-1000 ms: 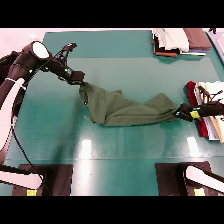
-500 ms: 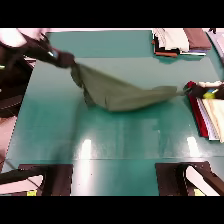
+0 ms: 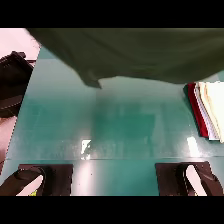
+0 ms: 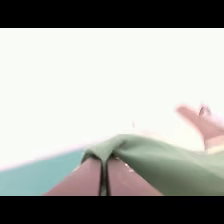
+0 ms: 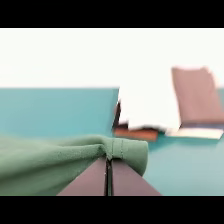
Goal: Fold the shirts.
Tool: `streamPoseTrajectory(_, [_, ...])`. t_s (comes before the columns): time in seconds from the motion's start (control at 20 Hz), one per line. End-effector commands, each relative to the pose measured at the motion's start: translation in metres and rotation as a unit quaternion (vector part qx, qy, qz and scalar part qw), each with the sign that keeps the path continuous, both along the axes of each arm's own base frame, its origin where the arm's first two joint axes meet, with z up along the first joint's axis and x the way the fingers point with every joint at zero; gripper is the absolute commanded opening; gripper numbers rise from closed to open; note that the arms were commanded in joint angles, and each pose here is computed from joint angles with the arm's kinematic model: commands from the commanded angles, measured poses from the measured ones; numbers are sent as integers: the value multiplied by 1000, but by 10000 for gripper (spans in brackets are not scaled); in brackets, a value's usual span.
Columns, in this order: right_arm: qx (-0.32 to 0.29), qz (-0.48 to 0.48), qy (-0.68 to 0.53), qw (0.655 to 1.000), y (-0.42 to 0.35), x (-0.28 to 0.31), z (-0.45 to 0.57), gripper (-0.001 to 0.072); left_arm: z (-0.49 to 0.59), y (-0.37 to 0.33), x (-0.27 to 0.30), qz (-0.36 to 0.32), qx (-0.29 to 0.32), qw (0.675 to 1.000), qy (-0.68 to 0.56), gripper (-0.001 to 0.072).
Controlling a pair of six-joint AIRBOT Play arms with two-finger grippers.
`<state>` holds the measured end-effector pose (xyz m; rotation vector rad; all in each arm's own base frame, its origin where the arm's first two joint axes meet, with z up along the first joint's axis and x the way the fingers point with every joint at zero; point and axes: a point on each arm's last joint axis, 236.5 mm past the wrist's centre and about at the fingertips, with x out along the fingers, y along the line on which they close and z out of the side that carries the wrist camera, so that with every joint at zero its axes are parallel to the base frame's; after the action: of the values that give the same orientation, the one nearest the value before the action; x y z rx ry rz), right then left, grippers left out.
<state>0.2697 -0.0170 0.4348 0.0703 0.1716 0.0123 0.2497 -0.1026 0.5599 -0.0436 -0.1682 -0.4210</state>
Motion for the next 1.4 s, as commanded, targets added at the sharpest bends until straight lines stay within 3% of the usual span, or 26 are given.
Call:
streamPoseTrajectory(0.0, [-20, -3, -10, 1000, 7, -18, 32, 16, 34, 12, -38, 10, -15, 998, -61, 25])
streamPoseTrajectory(0.25, [40, 34, 131, 990, -15, 48, -37, 16, -112, -8, 85, 18, 62, 982, 179, 27])
streamPoseTrajectory(0.45, [67, 59, 361, 928, -7, 115, -205, 17, -310, -26, 174, 10, 110, 904, 414, 29])
streamPoseTrajectory(0.6, [57, 76, 500, 861, 16, 133, -329, 17, -437, -22, 196, 21, 147, 835, 530, 28])
streamPoseTrajectory(0.7, [61, 89, 527, 843, 30, 149, -374, 18, -483, -12, 206, 43, 161, 808, 564, 38])
streamPoseTrajectory(0.75, [65, 94, 527, 842, 37, 159, -386, 27, -492, -8, 211, 49, 162, 806, 568, 318])
streamPoseTrajectory(0.8, [82, 103, 521, 843, 46, 168, -392, 207, -491, -2, 217, 59, 148, 810, 565, 551])
streamPoseTrajectory(0.85, [102, 112, 512, 845, 55, 177, -391, 364, -484, 5, 223, 69, 134, 815, 559, 550])
streamPoseTrajectory(1.0, [139, 132, 491, 850, 62, 185, -370, 364, -465, 46, 215, 98, 113, 803, 577, 550])
streamPoseTrajectory(1.2, [138, 172, 493, 842, 73, 139, -359, 364, -478, 79, 171, 95, 61, 767, 631, 549])
streamPoseTrajectory(1.35, [146, 205, 488, 836, 92, 97, -356, 364, -532, 77, 109, 80, 55, 719, 688, 550])
